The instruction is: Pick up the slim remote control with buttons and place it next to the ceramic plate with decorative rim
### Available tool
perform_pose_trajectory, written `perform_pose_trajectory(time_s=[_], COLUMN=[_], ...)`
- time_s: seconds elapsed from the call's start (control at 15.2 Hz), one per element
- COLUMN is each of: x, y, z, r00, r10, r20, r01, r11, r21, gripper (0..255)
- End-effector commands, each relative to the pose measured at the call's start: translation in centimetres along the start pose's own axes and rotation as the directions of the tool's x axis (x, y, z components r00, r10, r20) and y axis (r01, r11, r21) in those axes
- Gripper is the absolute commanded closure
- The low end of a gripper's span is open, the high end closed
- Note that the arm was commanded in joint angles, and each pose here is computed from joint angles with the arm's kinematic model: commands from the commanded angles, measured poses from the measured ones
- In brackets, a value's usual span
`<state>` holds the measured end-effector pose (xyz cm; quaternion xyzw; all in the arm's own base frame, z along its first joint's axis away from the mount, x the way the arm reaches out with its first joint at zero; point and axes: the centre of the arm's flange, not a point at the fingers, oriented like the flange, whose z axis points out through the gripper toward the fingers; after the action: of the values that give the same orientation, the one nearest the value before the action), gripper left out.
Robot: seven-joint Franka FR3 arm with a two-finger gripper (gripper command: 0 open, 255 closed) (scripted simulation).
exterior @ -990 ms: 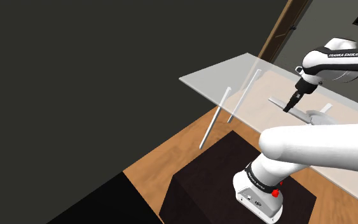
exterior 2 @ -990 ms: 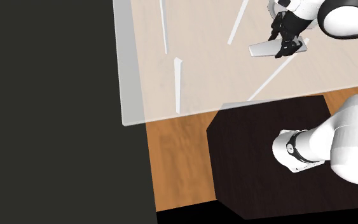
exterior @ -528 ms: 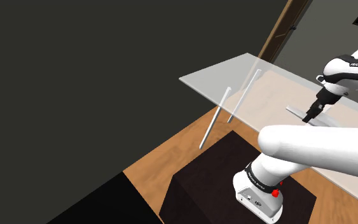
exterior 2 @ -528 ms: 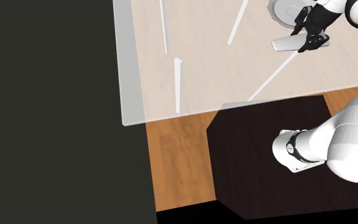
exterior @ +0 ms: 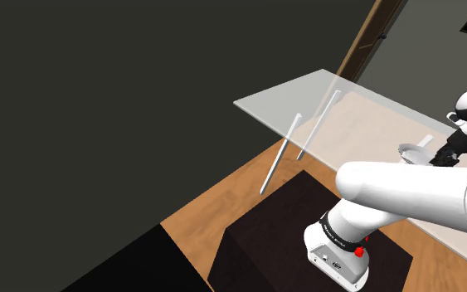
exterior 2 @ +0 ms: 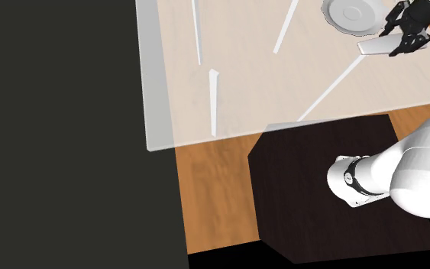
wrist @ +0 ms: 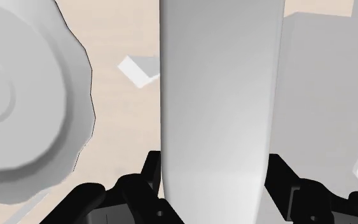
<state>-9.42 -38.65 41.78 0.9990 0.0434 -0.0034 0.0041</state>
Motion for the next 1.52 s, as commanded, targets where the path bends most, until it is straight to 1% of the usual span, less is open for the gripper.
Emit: perform_pose_trajectory(time_s=[0.0, 0.86, 0.92, 1.45], x=[-2.6, -19.7, -20.1, -20.1], y=[0.2, 1.4, 1.4, 1.4], z=[0.0, 0.1, 0.1, 4.3], r00=[1.000, 1.000, 1.000, 1.000], r10=[-0.001, -0.001, -0.001, -0.001], r20=[0.001, 0.001, 0.001, 0.001], r01=[0.001, 0.001, 0.001, 0.001], r11=[1.000, 1.000, 1.000, 1.000], r21=[0.000, 0.000, 0.000, 0.000], gripper=[255, 255, 255, 255])
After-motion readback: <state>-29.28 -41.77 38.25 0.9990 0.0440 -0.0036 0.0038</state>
